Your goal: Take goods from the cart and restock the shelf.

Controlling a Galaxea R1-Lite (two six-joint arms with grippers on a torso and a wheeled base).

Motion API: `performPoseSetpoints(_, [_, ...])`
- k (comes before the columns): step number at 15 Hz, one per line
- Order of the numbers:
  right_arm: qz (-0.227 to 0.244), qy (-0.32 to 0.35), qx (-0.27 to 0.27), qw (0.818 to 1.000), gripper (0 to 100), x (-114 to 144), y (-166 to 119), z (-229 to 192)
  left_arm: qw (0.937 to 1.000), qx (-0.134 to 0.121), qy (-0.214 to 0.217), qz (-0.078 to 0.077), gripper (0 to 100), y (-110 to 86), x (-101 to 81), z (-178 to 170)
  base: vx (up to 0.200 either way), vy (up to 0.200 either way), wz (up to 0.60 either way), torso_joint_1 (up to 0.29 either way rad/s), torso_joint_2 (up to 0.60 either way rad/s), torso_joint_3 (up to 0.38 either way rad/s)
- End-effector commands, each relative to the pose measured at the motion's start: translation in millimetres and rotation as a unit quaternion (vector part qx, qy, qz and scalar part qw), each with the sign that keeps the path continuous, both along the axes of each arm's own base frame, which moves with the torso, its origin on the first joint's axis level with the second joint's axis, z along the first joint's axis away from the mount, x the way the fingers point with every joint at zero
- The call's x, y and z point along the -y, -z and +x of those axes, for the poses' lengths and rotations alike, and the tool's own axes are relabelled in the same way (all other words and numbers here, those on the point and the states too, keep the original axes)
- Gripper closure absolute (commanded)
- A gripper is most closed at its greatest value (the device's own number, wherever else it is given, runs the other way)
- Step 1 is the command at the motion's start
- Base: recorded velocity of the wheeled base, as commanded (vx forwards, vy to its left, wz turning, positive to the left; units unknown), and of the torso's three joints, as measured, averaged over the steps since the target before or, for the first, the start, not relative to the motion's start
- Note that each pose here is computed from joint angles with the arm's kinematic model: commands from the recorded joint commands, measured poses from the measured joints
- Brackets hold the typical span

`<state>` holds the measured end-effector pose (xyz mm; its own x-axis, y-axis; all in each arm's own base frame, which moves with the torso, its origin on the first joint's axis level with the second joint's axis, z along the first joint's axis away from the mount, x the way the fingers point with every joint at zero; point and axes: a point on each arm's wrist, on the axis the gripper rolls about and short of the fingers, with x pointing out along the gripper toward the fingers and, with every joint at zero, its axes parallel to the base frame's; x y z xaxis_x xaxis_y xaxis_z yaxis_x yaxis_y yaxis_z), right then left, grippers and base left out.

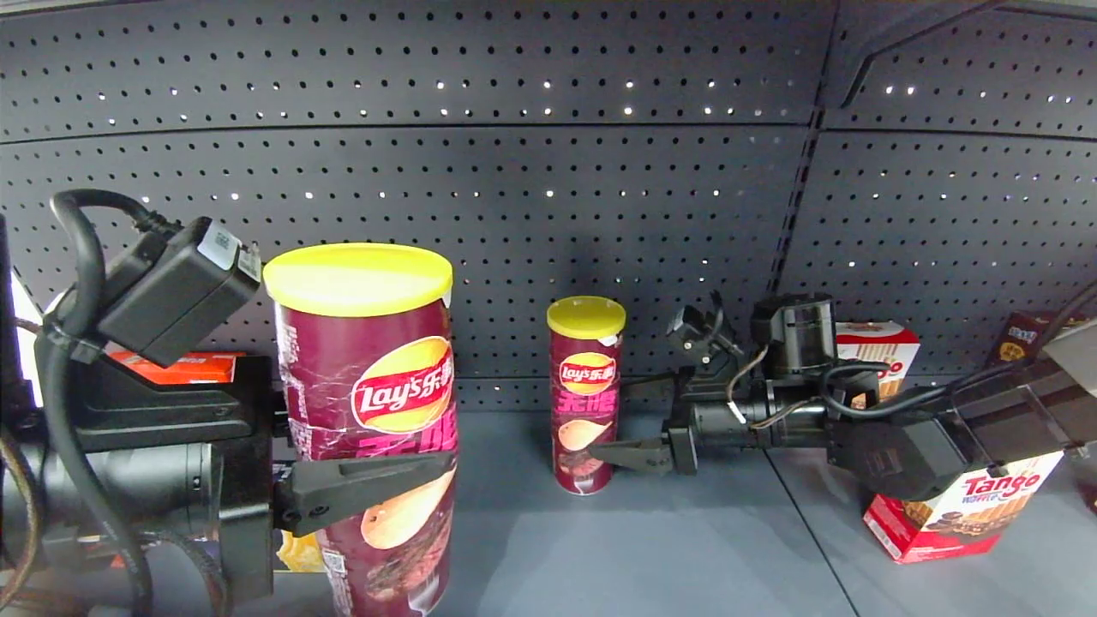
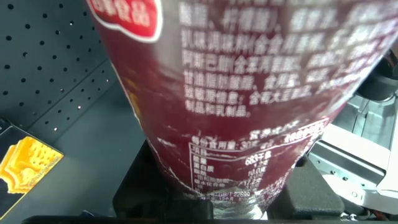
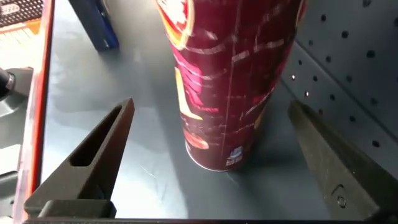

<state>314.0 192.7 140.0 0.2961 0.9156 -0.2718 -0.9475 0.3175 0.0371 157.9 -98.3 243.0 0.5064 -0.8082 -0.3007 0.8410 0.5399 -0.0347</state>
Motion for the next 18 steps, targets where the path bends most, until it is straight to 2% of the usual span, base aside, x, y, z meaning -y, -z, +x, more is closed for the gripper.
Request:
performPoseSetpoints(1, [-0.002,-0.002,-0.004,1.0,0,-3.2,5.3,4.2,1.0,-0.001,0.0,0.0,100,0.3,0.1,0.4,0.0,0.0,0.0,0.0,0.0,0.0])
performPoseSetpoints(14, [-0.008,-0.014,-0.009,1.0,0,-25.3,26.8,24.6,1.0,-0.001,-0.007,0.001,100,1.0,-2.0,2.0,0.0,0.0,0.0,0.0,0.0,0.0])
performPoseSetpoints(15, [-0.008,-0.017,-0.009,1.0,100,-26.6,28.9,25.4,1.0,-0.002,-0.008,0.001,100,1.0,-2.2,2.1,0.0,0.0,0.0,0.0,0.0,0.0])
performPoseSetpoints(18, [-0.008,-0.015,-0.006,1.0,100,-31.3,30.3,26.5,0.9999,-0.002,-0.012,-0.001,100,0.5,-5.0,3.8,0.0,0.0,0.0,0.0,0.0,0.0])
